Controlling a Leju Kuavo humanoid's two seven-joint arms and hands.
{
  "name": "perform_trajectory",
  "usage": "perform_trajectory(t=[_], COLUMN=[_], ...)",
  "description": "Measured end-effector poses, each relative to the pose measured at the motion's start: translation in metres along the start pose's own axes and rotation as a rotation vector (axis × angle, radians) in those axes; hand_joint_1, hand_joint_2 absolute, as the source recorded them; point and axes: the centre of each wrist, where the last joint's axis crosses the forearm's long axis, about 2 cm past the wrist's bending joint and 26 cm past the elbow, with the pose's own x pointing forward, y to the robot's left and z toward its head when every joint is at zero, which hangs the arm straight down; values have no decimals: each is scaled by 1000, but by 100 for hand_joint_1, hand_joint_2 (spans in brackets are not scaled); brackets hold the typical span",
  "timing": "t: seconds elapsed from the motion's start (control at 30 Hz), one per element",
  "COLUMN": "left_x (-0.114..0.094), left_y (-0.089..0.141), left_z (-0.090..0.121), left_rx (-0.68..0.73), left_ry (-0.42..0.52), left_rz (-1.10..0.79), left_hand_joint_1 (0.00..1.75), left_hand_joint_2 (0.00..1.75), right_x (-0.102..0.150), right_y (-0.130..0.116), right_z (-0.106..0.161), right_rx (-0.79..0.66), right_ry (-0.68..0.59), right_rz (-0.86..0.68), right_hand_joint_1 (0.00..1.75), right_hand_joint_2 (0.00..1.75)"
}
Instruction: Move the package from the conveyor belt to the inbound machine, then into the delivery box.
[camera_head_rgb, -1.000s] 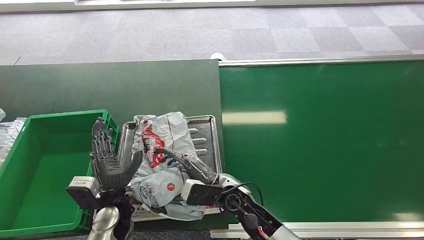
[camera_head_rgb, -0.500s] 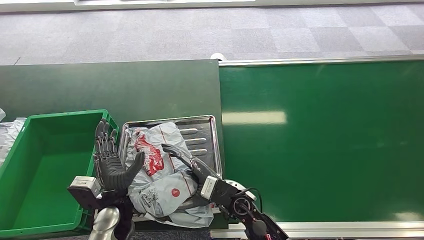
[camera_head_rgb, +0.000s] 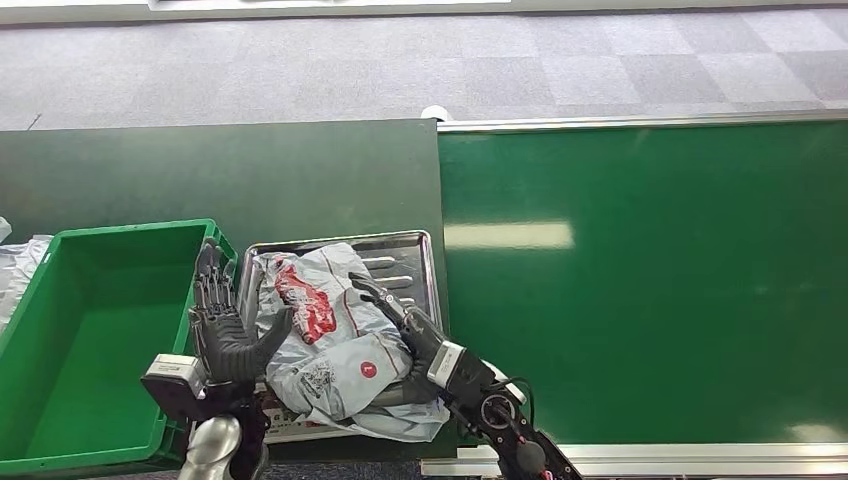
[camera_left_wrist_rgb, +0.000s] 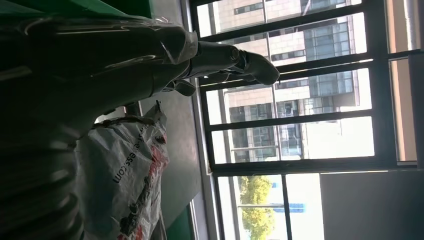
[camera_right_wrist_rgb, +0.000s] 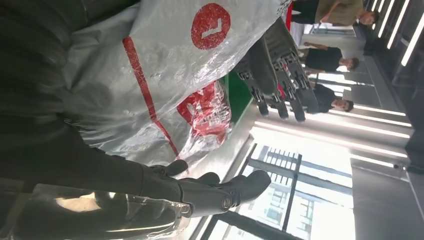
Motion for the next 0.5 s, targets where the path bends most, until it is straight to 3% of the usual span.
perform_trajectory(t=[0.2,0.5], left_x=[0,0], left_y=[0,0], left_z=[3,2], left_rx=[-40,-63], left_ry=[12,10], left_rz=[-27,-32], left_hand_joint_1=[0,0], left_hand_joint_2=[175,175], right_x=[-1,-3], right_y=[-12,-20], right_z=[9,17], right_rx=[-91,-136], right_ry=[62,116], right_rz=[95,116], right_hand_joint_1=[0,0], right_hand_joint_2=[175,175])
